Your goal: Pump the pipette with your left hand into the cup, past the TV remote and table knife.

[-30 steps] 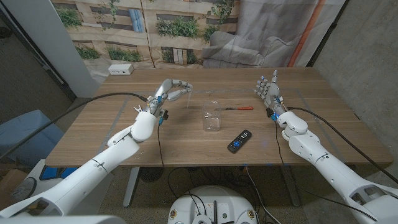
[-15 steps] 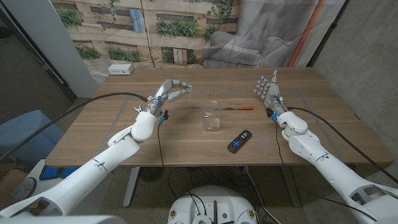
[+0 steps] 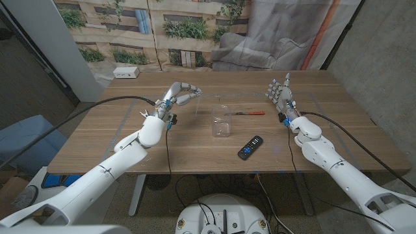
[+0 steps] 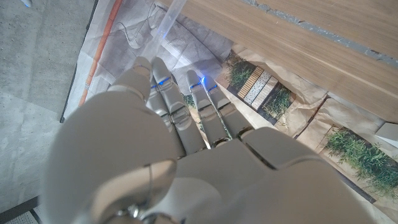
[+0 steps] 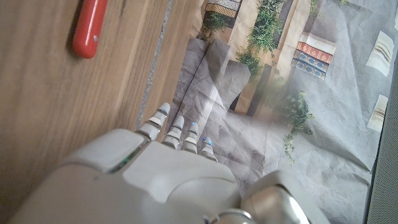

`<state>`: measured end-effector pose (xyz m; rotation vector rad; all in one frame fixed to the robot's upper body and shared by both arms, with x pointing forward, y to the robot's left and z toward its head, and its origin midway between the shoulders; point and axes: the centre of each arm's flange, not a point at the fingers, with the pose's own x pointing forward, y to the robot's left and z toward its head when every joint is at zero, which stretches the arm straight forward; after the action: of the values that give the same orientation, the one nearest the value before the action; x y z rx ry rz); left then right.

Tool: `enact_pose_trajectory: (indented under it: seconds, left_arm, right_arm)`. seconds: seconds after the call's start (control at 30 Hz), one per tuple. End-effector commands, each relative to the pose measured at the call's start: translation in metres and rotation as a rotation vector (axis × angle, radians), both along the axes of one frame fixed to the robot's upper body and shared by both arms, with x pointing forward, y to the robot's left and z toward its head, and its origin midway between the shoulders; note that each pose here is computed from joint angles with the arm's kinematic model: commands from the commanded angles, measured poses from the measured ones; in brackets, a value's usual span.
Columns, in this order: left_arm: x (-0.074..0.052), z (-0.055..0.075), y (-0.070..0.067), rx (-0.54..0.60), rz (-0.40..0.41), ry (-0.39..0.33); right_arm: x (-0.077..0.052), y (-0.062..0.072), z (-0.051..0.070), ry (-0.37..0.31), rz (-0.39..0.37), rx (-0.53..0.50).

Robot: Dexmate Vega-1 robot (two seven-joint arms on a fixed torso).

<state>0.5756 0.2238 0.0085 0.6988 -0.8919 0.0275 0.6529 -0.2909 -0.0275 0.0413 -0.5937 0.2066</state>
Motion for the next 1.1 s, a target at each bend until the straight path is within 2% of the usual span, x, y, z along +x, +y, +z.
enact_pose_trajectory:
  seconds: [0.03, 1.1]
  left_arm:
    - [0.0002, 0.0004, -0.0028, 0.003, 0.006, -0.034]
    - [0.0003, -0.0018, 0.0001, 0.01, 0.012, 0.024]
  right_arm:
    - [0.0002, 0.0, 0.0, 0.0, 0.0, 0.0]
    - [0.0, 0.0001, 0.0, 0.0, 0.0, 0.0]
